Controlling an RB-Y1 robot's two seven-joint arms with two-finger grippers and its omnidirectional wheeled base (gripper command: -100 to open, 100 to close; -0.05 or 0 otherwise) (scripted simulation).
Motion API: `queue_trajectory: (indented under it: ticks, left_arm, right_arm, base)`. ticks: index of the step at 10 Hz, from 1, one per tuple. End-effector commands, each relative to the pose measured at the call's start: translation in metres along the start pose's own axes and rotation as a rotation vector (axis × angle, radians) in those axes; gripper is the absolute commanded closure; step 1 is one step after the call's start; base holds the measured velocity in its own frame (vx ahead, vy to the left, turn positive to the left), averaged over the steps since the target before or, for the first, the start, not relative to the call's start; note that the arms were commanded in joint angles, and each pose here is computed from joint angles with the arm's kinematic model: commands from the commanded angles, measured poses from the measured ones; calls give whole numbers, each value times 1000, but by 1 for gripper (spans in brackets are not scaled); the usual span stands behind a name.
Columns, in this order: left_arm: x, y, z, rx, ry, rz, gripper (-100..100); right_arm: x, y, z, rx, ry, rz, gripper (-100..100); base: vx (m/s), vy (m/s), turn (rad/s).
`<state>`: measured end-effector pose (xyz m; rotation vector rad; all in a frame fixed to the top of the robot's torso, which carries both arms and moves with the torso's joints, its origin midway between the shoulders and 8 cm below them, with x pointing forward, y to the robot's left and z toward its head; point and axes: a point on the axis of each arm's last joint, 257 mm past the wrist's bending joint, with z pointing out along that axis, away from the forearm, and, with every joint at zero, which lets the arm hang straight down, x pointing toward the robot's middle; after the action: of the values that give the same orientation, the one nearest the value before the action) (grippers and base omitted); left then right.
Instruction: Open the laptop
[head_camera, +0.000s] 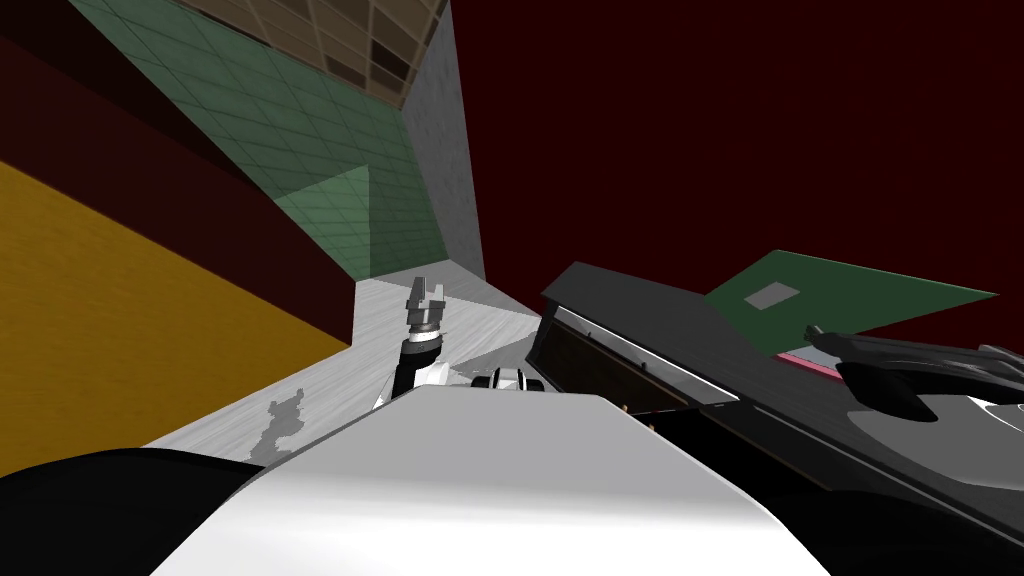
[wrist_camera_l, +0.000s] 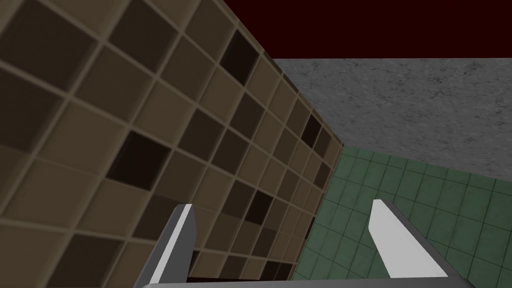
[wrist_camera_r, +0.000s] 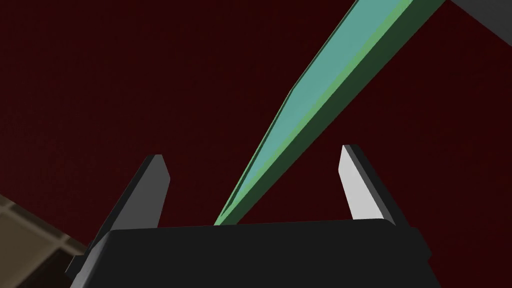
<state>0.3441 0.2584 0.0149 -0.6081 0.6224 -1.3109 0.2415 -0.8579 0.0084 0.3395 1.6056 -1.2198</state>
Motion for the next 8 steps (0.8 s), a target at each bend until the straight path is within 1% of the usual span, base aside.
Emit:
queue_trajectory:
  ticks: [1,3,6,8]
  left_arm:
    - [0,0,0,0,0,0,0]
    - [0,0,0,0,0,0,0]
    - [0,0,0,0,0,0,0]
    - [0,0,0,0,0,0,0]
  right_arm:
    - [-24,11,2,-51,-39,-53,-100]
    - [-46,28,1,-109,-75,-110,-100]
    - [-71,54,-3,-189,-119,-182,-100]
    - [-82,69,-6,-236,-139,-220,-100]
  base:
    - [-68,-52,-1]
    - [-80,-68,3]
    - [-85,-72,2]
    - [-65,-55,3]
